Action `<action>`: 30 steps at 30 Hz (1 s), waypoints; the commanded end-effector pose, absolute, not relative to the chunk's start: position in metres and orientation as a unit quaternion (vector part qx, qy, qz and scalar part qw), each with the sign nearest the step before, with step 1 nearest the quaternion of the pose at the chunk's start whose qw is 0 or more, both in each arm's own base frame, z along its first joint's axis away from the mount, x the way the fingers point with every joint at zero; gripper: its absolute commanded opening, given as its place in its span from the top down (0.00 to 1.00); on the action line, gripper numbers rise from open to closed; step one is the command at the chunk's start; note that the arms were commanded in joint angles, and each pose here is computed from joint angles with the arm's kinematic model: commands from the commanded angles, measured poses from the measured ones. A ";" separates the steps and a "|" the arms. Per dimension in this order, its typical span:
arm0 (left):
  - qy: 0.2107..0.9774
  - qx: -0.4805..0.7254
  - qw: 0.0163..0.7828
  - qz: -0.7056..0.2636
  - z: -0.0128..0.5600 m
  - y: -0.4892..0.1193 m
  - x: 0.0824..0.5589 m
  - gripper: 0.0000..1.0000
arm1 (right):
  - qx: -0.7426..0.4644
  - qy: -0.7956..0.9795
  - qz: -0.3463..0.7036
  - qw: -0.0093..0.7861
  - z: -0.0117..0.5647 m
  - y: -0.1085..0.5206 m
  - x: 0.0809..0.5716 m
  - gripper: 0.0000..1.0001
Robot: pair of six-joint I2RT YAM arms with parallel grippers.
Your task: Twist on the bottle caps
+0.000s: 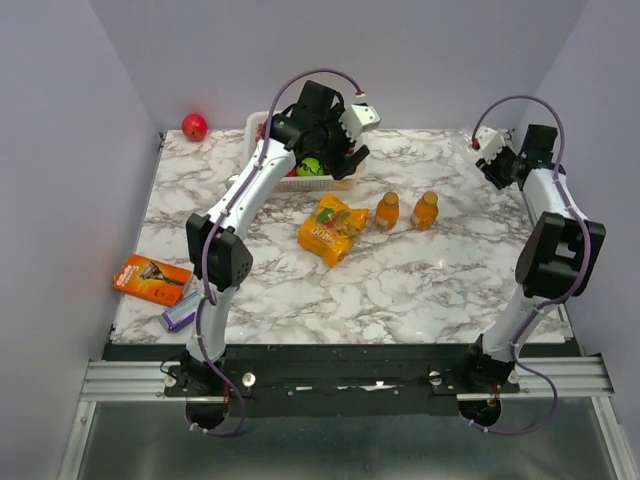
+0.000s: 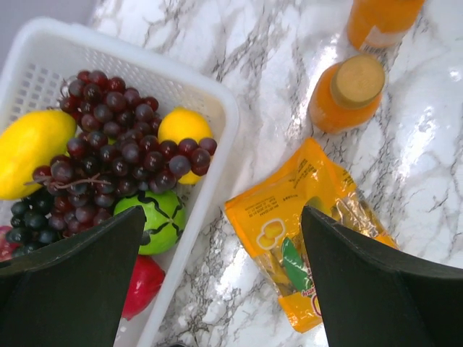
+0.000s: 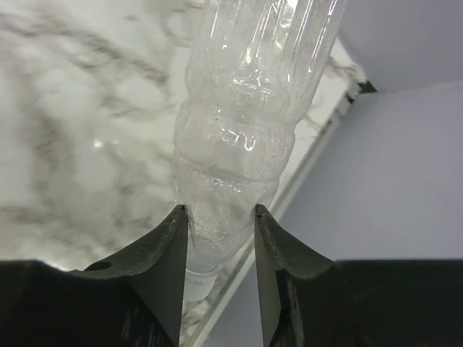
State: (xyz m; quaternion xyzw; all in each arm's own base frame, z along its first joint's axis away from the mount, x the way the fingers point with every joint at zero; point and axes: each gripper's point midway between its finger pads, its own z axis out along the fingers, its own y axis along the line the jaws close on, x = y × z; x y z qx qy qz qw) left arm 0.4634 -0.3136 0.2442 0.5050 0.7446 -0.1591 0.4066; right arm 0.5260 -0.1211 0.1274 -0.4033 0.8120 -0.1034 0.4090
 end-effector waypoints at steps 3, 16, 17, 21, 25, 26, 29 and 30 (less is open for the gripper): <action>0.732 0.466 0.426 -0.257 0.295 -0.323 0.434 0.01 | -0.565 0.655 -0.069 0.496 0.198 -0.025 0.458 1.00; 0.700 0.383 0.346 -0.493 0.340 -0.367 0.377 0.01 | -0.753 0.410 -0.066 0.510 0.231 0.092 0.333 0.99; 0.685 0.395 0.333 -0.513 0.344 -0.369 0.368 0.01 | -0.762 0.391 -0.074 0.510 0.232 0.095 0.329 1.00; 0.683 0.395 0.289 -0.542 0.346 -0.372 0.355 0.01 | -0.798 0.291 -0.128 0.512 0.239 0.105 0.318 1.00; 0.701 0.375 0.234 -0.560 0.331 -0.372 0.346 0.01 | -0.814 0.191 -0.165 0.523 0.255 0.118 0.310 0.99; 0.703 0.372 0.224 -0.562 0.328 -0.373 0.343 0.01 | -0.816 0.176 -0.169 0.524 0.257 0.120 0.309 0.99; 0.716 0.362 0.192 -0.565 0.315 -0.376 0.339 0.01 | -0.821 0.126 -0.181 0.527 0.261 0.127 0.306 1.00; 0.720 0.359 0.181 -0.565 0.311 -0.378 0.335 0.01 | -0.821 0.117 -0.187 0.527 0.265 0.127 0.306 1.00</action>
